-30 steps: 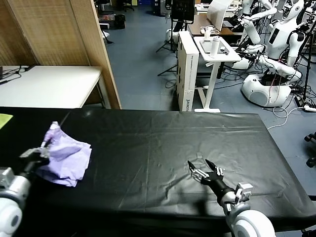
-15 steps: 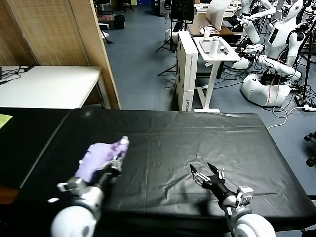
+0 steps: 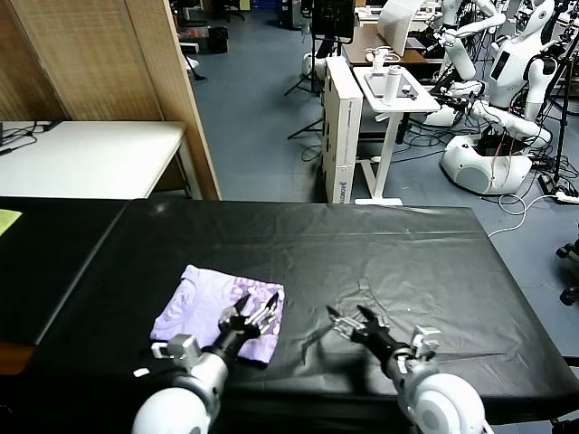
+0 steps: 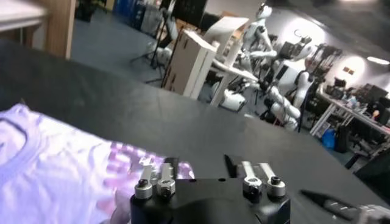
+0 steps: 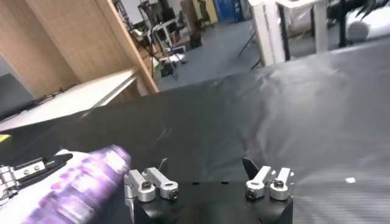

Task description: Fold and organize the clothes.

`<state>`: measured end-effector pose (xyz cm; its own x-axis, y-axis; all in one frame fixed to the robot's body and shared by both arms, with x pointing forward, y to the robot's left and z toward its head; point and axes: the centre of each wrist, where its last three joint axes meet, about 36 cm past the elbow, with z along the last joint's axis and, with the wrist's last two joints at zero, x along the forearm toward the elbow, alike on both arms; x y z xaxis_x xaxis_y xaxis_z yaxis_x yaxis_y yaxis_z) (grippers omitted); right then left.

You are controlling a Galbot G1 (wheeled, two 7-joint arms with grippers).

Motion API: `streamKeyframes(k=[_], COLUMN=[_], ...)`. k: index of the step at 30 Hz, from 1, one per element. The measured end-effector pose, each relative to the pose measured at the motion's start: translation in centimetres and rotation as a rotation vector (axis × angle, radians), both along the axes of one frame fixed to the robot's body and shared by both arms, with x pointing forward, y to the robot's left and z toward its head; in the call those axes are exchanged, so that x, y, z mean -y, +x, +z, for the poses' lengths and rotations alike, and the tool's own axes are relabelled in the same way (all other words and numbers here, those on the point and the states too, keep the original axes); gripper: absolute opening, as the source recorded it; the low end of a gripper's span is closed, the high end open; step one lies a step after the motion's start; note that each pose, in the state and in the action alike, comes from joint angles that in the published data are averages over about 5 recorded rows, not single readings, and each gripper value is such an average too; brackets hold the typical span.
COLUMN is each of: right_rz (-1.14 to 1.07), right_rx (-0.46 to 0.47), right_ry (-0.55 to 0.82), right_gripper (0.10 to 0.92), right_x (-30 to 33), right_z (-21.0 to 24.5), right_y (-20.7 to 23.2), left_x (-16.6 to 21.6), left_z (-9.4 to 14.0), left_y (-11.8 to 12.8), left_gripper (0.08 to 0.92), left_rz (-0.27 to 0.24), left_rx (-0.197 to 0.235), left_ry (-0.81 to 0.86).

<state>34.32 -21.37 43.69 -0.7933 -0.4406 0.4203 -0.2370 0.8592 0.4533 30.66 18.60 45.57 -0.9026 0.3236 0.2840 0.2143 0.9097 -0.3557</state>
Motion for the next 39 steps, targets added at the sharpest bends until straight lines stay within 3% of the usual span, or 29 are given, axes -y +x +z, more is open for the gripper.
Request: streamKeyframes(k=[2, 6, 16, 19, 27, 30, 39], right_rz=[0.027, 0.084, 0.159, 0.162, 0.150, 0.137, 0.111], right_rx=[-0.008, -0.018, -0.079, -0.092, -0.080, -0.060, -0.007], right_ry=[0.023, 0.063, 0.120, 0.121, 0.098, 0.062, -0.156], right_gripper=[0.907, 0.907, 0.887, 0.778, 0.281, 0.161, 0.143], right_x=[-1.3, -4.1, -9.0, -9.3, -8.8, -7.9, -2.4], right_z=[0.0, -0.4, -2.2, -2.7, -2.8, -2.5, -1.5], right_y=[0.6, 1.9, 3.1, 3.1, 3.5, 3.9, 6.7], left_x=[-0.8, -2.1, -3.0, -3.3, -3.9, -4.0, -4.1], left_z=[0.7, 1.4, 1.2, 1.2, 1.3, 1.2, 0.8], left_y=[-0.1, -0.3, -0.6, -0.6, -0.7, -0.8, -0.7], left_gripper=[0.890, 0.906, 0.907, 0.907, 0.907, 0.907, 0.907], left_rz=[0.015, 0.041, 0.078, 0.086, 0.100, 0.105, 0.109], left_rx=[0.030, 0.058, 0.050, 0.054, 0.064, 0.064, 0.059], left_ry=[0.020, 0.061, 0.093, 0.096, 0.100, 0.102, 0.106])
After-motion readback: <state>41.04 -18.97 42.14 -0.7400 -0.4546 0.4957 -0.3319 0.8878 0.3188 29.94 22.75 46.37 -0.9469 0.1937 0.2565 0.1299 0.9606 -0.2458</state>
